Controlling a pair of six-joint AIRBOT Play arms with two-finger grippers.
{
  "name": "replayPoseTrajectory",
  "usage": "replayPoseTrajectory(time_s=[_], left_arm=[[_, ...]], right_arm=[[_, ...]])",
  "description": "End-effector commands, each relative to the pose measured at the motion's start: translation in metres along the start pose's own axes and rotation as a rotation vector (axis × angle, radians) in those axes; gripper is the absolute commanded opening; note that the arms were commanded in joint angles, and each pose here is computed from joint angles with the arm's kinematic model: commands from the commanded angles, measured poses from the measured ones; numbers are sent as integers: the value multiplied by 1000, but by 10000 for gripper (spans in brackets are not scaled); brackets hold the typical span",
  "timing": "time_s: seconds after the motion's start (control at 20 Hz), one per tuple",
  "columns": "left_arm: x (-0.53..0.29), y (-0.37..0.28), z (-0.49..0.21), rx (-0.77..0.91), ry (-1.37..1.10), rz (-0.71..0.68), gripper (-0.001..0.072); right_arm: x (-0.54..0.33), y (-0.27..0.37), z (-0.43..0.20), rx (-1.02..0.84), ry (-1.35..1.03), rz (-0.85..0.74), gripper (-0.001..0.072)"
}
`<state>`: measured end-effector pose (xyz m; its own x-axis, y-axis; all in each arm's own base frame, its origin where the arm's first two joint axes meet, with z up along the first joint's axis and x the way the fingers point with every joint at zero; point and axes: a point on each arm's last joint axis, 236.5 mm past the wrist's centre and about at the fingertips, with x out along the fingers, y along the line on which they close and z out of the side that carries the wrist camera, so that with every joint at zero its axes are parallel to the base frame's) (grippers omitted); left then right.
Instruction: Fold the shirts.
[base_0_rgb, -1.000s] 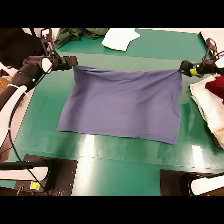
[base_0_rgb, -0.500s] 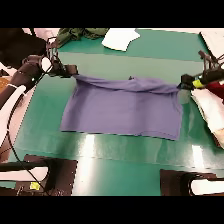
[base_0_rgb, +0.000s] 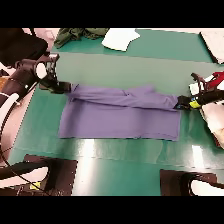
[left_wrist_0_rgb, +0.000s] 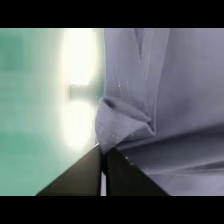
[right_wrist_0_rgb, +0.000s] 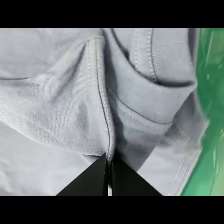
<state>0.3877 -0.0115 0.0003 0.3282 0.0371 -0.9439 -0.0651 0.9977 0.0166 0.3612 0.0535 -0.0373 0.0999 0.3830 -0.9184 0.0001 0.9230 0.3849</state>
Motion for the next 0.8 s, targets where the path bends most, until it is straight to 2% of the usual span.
replayPoseTrajectory(time_s=[0.0,0.1,0.15,0.2,0.25,0.35,0.45,0.5,0.55,0.65,0.75], left_arm=[[19,4,-49,29,138,11,25],[31,-4,-71,49,187,-25,28],[33,-3,-76,65,201,-26,211],[32,1,-79,69,215,-11,510],[28,12,-79,83,227,34,691],[10,43,-69,116,223,167,688],[-16,64,-55,112,155,228,687],[-27,74,-50,74,114,231,616],[-34,84,-49,29,91,230,590],[-39,88,-63,-64,127,154,590],[-37,58,-86,-91,220,-34,591]], right_arm=[[11,-3,-20,9,49,7,7],[17,-2,-21,22,63,20,10],[16,1,-17,38,55,44,96],[10,3,-10,65,34,81,353],[-2,4,-1,93,-5,121,462],[-39,-5,15,157,-125,183,461],[-68,-26,10,230,-211,189,451],[-76,-36,-1,255,-224,184,451],[-78,-40,-17,274,-207,195,450],[-73,-35,-53,279,-125,239,447],[-65,-18,-75,260,-85,305,447]])
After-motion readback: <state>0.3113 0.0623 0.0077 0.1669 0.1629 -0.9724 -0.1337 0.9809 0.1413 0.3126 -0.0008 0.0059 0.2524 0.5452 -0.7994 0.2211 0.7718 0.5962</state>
